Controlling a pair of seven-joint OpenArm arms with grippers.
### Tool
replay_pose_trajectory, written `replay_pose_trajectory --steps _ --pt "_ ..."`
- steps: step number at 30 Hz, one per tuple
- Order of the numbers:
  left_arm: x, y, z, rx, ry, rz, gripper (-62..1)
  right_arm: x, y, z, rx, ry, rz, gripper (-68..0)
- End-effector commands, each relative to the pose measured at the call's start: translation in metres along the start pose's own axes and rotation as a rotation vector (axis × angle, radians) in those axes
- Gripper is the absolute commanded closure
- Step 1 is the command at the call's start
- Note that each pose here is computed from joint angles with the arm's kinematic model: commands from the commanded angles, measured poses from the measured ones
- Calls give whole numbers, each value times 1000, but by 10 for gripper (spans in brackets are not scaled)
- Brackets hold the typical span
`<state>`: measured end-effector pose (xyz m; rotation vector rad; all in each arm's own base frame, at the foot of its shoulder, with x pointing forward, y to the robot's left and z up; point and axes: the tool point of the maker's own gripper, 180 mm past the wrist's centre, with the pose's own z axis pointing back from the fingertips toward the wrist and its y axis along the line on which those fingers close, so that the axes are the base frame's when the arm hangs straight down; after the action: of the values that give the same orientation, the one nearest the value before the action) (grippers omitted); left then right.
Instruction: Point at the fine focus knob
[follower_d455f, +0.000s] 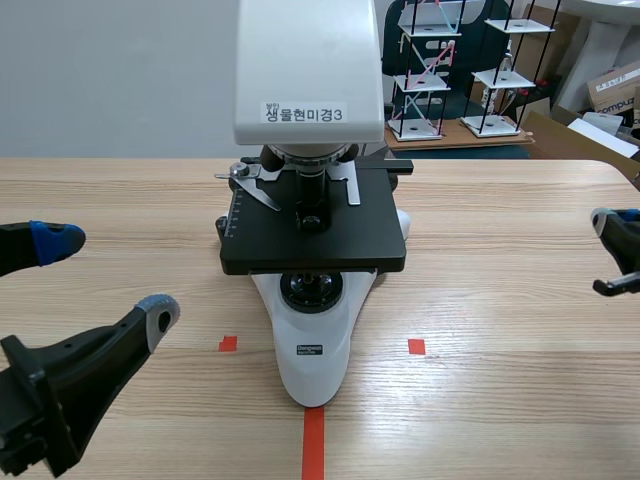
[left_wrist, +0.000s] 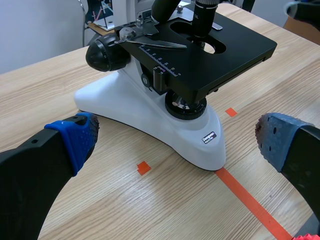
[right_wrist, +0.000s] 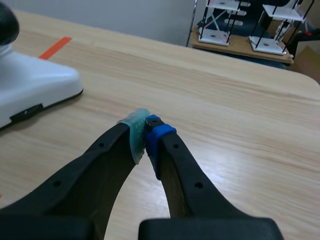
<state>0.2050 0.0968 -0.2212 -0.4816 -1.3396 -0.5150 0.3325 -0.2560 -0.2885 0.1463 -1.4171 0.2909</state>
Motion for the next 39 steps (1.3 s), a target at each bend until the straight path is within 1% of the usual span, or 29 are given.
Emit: replay_pose_trajectory --steps 1,3,5,8,10,16,19,23,25,39 --pt "9 -1 -1 -4 -31 -4 -623 19 4 -13 26 -54 20 -6" --pt "9 -1 -1 -4 -31 -4 -623 22 6 -24 39 -65 27 -6" --pt "9 -1 -1 -4 -31 -4 -623 27 10 -35 62 -90 39 -6" --pt "9 -1 -1 -4 -31 -4 -623 34 23 -50 122 -113 58 -6" --pt "9 -1 -1 -4 -31 -4 -623 36 31 -60 154 -112 69 -6" --pt "9 -1 -1 -4 -31 -4 -623 35 48 -85 199 -108 82 -4" --pt "8 -1 -1 -5 -27 -10 -623 35 61 -88 267 -114 80 -4" --pt "8 -1 -1 -5 -27 -11 -623 37 71 -89 315 -121 113 -4" --pt "8 -1 -1 -5 -27 -11 -623 37 71 -89 319 -121 121 -4" --pt "8 -1 -1 -5 -26 -11 -623 36 71 -89 318 -120 122 -4"
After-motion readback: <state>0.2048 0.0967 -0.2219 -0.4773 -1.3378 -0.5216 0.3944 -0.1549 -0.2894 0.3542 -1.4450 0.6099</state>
